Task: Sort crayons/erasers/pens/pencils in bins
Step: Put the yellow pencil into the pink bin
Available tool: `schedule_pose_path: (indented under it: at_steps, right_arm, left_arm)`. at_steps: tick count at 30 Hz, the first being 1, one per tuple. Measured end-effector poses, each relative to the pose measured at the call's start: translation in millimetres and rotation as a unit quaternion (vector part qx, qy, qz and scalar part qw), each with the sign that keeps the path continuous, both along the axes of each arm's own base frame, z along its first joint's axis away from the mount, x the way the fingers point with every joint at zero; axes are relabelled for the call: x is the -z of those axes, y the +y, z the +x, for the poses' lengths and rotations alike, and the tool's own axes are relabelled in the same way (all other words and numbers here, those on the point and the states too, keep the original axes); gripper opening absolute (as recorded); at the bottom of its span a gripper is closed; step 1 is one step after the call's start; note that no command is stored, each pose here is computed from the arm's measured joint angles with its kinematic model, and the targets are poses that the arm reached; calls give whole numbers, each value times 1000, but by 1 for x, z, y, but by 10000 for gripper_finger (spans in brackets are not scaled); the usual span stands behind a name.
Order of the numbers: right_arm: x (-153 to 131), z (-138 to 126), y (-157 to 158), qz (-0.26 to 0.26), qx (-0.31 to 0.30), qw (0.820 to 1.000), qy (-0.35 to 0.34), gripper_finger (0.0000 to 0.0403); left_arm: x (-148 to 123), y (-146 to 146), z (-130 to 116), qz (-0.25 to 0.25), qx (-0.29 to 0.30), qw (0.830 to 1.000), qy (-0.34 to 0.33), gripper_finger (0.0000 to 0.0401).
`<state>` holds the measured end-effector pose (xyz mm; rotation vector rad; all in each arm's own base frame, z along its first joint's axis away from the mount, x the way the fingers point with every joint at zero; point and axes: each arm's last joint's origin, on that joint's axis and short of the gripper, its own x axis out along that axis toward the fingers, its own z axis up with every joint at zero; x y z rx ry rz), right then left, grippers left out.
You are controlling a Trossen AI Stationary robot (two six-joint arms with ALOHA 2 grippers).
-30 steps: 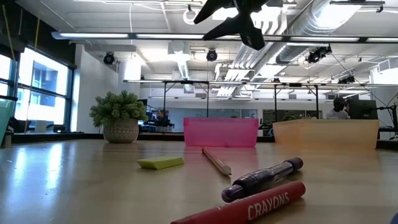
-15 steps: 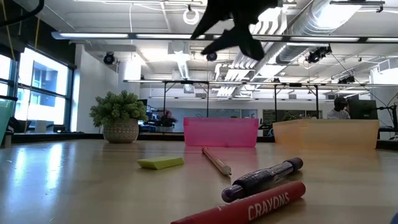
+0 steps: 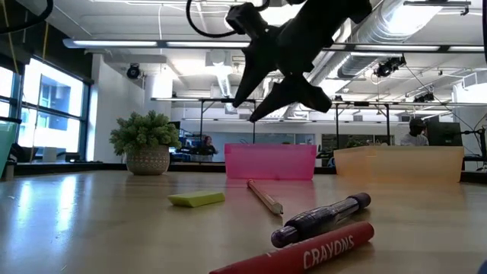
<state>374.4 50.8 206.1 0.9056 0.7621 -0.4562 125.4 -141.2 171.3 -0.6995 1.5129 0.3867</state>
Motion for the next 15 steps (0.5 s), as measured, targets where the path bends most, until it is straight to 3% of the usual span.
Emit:
schedule_pose_path:
  at_steps: [3, 8, 15]
  right_arm:
    - [-5, 1, 0, -12, -14, 1000, 1, 142]
    - [-37, 9, -1, -53, -36, 998, -5, 142]
    - [-70, 11, -20, -87, -13, 995, 43, 142]
  left_arm:
    - [-8, -1, 1, -8, 13, 1000, -21, 198]
    - [-22, 0, 3, -10, 20, 998, -67, 190]
    - [-41, 11, 5, 2, 10, 989, -148, 175]
